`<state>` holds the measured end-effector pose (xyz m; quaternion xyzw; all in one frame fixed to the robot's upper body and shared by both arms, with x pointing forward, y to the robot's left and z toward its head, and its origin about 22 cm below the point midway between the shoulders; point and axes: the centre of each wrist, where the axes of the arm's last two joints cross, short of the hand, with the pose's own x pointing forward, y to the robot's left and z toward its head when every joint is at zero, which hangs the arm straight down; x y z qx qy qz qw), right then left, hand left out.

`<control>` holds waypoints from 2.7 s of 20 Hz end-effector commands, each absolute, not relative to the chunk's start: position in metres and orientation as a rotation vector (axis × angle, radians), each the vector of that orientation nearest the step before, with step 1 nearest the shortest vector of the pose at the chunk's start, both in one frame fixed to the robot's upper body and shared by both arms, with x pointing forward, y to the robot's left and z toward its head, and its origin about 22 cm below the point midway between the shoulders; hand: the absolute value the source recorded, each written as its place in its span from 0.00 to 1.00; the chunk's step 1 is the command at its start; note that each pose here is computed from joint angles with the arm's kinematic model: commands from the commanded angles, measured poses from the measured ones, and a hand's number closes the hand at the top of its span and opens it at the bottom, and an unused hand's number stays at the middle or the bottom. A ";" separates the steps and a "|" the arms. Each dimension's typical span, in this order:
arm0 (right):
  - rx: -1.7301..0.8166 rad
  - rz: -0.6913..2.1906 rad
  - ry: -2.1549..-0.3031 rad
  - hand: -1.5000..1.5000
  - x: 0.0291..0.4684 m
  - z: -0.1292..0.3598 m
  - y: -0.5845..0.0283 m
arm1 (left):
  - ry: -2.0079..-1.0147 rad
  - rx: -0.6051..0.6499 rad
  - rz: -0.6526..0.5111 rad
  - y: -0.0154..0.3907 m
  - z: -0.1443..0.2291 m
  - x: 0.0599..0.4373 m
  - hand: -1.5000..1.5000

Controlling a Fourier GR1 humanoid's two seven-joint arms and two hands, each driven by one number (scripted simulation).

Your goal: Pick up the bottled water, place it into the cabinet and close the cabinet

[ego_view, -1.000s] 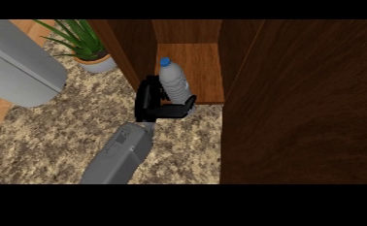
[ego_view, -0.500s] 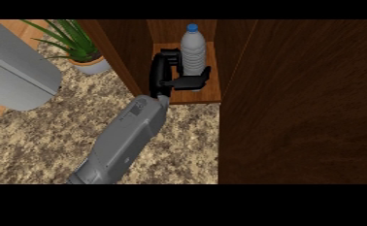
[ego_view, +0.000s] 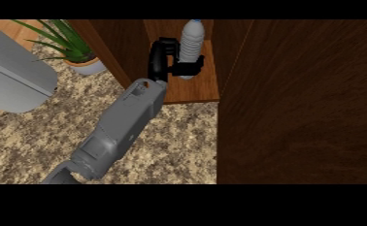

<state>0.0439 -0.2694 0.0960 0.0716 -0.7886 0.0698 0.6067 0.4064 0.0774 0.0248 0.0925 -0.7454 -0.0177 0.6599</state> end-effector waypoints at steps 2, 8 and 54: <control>0.241 0.124 -1.854 0.00 0.039 0.108 -0.267 | -1.624 0.364 -0.022 0.100 0.026 0.422 1.00; 0.236 0.128 -1.872 0.00 0.045 0.105 -0.276 | -1.629 0.356 0.095 0.113 0.012 0.420 1.00; 0.264 0.125 -1.828 0.00 0.040 0.122 -0.256 | -1.888 -0.221 0.058 0.079 0.008 0.380 0.00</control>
